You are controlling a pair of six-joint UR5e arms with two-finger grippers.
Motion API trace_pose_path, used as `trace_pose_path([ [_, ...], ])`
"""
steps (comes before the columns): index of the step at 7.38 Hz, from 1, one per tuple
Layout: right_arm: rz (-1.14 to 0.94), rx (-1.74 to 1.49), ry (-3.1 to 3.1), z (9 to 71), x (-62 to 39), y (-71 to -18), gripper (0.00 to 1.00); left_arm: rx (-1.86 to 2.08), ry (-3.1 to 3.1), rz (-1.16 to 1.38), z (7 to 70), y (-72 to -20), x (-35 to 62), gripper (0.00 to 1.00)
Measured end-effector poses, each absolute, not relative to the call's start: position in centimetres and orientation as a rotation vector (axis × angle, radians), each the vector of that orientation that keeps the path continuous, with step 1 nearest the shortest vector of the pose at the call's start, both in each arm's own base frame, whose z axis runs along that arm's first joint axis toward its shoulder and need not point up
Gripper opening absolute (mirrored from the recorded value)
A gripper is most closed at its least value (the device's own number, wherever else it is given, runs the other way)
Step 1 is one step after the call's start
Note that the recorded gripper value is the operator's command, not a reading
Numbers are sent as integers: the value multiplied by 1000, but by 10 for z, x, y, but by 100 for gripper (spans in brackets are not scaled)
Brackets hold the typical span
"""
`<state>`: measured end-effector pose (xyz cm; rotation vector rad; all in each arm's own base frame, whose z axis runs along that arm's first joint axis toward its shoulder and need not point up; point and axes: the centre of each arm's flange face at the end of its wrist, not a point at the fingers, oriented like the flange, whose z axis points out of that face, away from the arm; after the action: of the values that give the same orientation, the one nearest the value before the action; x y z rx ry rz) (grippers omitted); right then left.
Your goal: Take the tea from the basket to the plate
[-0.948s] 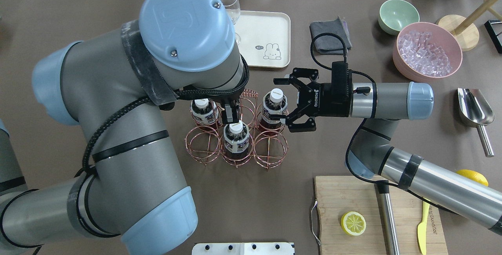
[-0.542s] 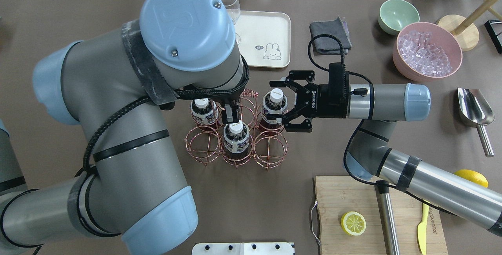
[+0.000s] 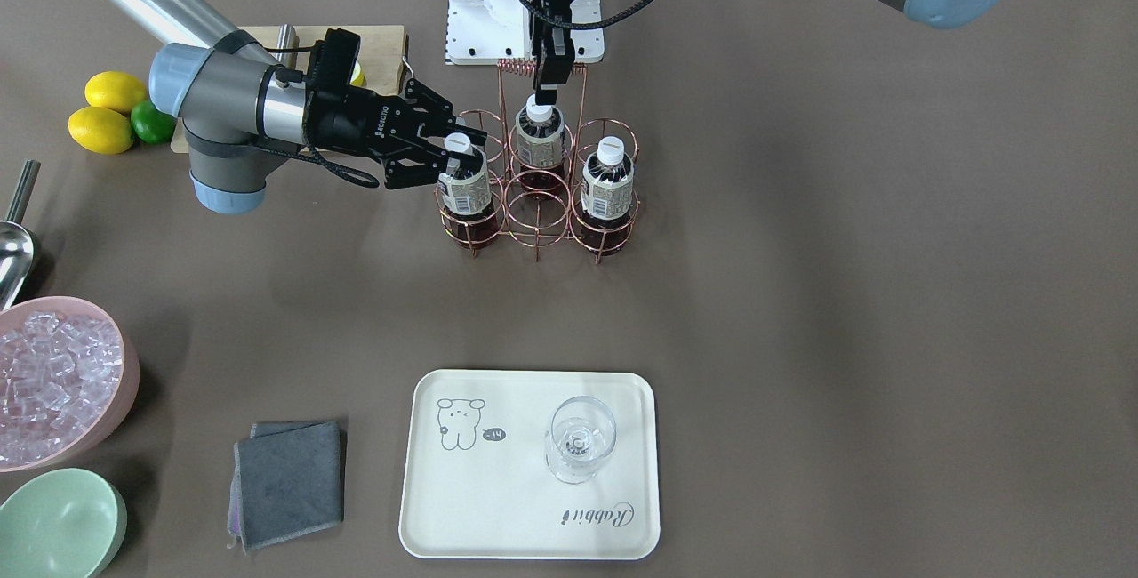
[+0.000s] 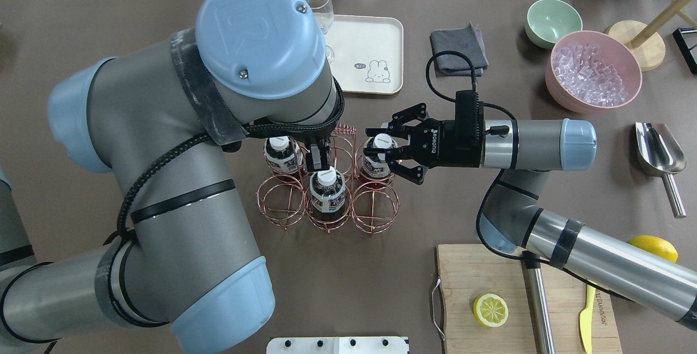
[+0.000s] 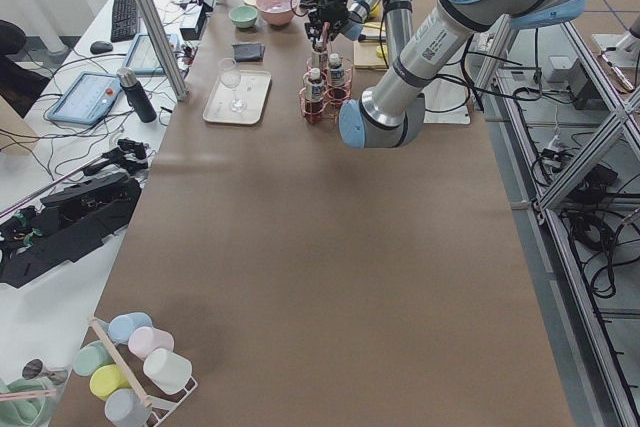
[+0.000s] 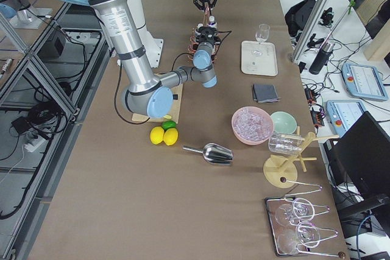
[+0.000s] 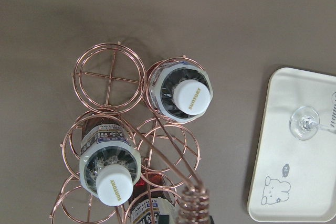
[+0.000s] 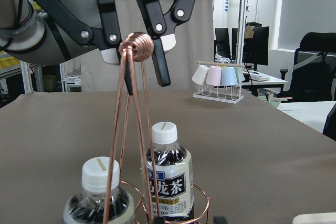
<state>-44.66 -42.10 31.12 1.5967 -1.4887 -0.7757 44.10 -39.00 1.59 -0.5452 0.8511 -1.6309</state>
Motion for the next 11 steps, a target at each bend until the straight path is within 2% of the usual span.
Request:
trace_pose_path([
  [5, -723, 1622, -1497, 293, -419, -438, 0, -544, 842, -1634, 17, -390, 442, 0],
  [11, -559, 1580, -1541, 228, -323, -488, 0, -542, 840, -1641, 13, -390, 434, 0],
])
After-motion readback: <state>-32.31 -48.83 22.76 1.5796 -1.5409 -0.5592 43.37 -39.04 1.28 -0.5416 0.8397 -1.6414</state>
